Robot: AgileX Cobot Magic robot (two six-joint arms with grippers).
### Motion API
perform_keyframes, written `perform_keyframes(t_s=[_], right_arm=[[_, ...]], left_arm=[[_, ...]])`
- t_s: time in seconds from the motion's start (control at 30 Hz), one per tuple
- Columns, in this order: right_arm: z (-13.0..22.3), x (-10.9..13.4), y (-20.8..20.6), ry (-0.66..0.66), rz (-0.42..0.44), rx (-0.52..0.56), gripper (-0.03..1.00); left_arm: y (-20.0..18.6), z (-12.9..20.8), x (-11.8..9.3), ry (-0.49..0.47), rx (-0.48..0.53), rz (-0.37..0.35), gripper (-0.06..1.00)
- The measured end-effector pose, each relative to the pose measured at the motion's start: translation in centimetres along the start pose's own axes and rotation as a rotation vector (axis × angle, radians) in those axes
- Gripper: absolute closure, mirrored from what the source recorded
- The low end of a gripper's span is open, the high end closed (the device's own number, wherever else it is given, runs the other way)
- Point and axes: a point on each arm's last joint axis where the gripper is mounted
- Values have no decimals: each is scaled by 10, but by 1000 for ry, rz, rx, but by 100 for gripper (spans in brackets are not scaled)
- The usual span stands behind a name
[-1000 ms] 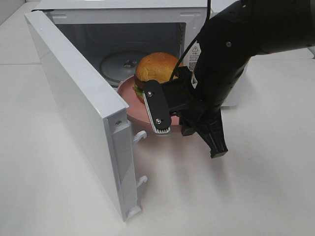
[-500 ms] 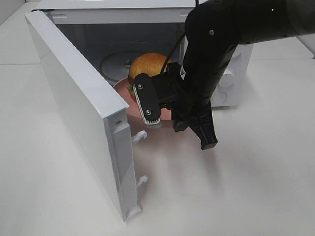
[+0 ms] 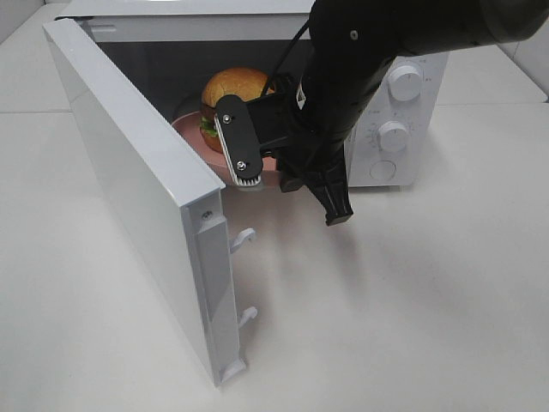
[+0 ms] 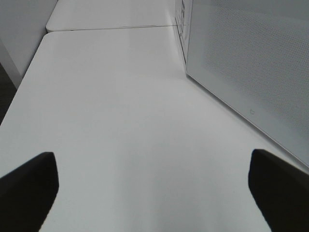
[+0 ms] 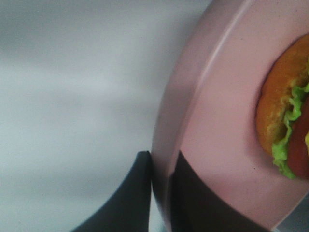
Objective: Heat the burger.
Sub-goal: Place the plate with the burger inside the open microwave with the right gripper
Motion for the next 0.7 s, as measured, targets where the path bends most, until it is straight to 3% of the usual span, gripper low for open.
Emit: perform_keyframes(t_s=[0.37, 0.7], right_arm=[[0, -3, 4, -31, 9, -1, 88], [-6, -25, 15, -36, 23, 12, 88]], left_arm=[[0, 0, 0, 0, 0, 0, -5], [0, 0, 0, 0, 0, 0, -5]])
Point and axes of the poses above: a point on each arm's last joint axis where the gripper is mounted, y pointing out along that axis toward the gripper, x along the wrist's bending axis when the last joint is at zero, z = x × y, and after that the axes turned 6 degrees about y, right-handed
